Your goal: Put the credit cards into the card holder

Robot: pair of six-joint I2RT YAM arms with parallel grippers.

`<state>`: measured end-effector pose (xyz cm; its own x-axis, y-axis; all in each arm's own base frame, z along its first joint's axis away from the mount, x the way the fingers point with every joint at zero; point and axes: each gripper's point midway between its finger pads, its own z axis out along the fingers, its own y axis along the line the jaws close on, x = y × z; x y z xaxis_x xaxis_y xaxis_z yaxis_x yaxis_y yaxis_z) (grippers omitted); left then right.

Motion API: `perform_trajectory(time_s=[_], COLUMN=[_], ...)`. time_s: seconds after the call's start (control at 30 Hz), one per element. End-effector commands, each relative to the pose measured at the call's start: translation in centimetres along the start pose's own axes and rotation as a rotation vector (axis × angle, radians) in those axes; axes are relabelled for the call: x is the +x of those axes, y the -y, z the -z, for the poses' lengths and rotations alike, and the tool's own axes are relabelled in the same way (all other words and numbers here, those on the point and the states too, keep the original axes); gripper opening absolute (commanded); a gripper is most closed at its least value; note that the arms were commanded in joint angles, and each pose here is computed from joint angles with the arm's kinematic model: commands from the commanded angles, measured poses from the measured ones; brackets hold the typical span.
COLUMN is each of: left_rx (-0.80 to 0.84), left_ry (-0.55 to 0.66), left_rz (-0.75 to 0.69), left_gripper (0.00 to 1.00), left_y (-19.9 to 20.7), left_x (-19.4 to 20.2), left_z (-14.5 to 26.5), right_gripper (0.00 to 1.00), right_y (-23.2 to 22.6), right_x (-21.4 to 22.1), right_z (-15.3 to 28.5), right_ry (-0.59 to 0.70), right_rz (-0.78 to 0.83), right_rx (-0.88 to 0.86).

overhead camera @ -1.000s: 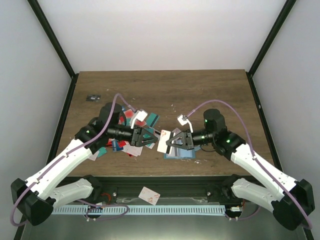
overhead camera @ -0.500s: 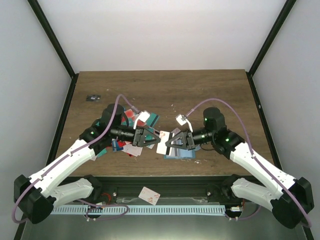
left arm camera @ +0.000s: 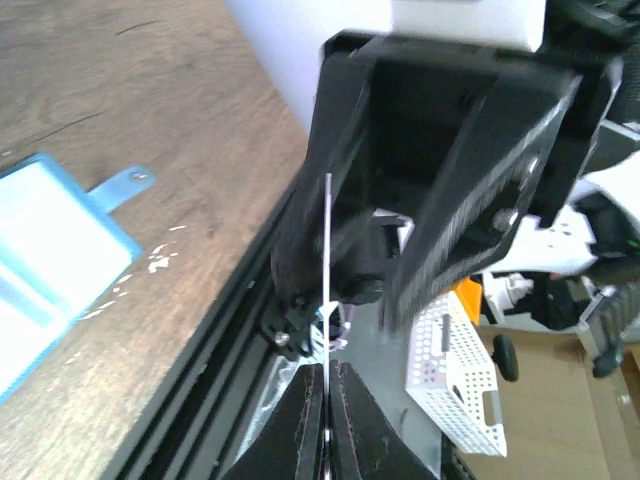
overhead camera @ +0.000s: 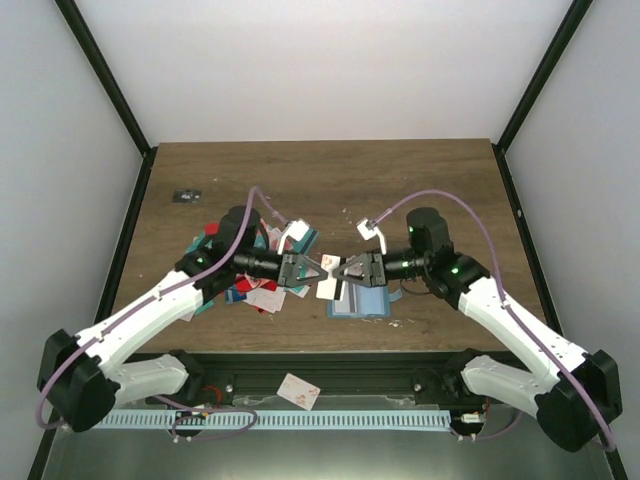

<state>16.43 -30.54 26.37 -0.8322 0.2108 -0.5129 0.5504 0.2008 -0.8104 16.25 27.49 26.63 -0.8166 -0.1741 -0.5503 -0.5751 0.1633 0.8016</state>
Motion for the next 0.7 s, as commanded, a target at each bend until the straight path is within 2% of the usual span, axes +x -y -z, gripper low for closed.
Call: perform_trajectory(time_s=[0.0, 0.2, 0.47, 0.67], left_rx=[-0.098, -0.162, -0.188, -0.187], left_ry=[-0.003, -0.065, -0.172, -0.228], left_rz=[0.093, 0.164, 0.241, 0.292], left_gripper=[0.04, 0.04, 0.04, 0.04], left_y=[-3.9, -8.0, -12.6, -15.2], left_x=[0.2, 0.7, 1.6, 2.6], left_z=[-1.4, -3.5, -6.5, -8.3], right_gripper=[0.34, 0.35, 0.34, 0.33], right_y=[6.7, 13.0, 17.9, 20.1], right_x=[-2.0, -0.6, 3.0, 4.5], right_z=[3.5, 7.1, 7.3, 7.1], right_ry=[0.144, 0.228, 0.183, 0.144], right_rz=[-0.132, -0.312, -0.494, -0.541], right_rx=[0.308, 0.531, 0.67, 0.715])
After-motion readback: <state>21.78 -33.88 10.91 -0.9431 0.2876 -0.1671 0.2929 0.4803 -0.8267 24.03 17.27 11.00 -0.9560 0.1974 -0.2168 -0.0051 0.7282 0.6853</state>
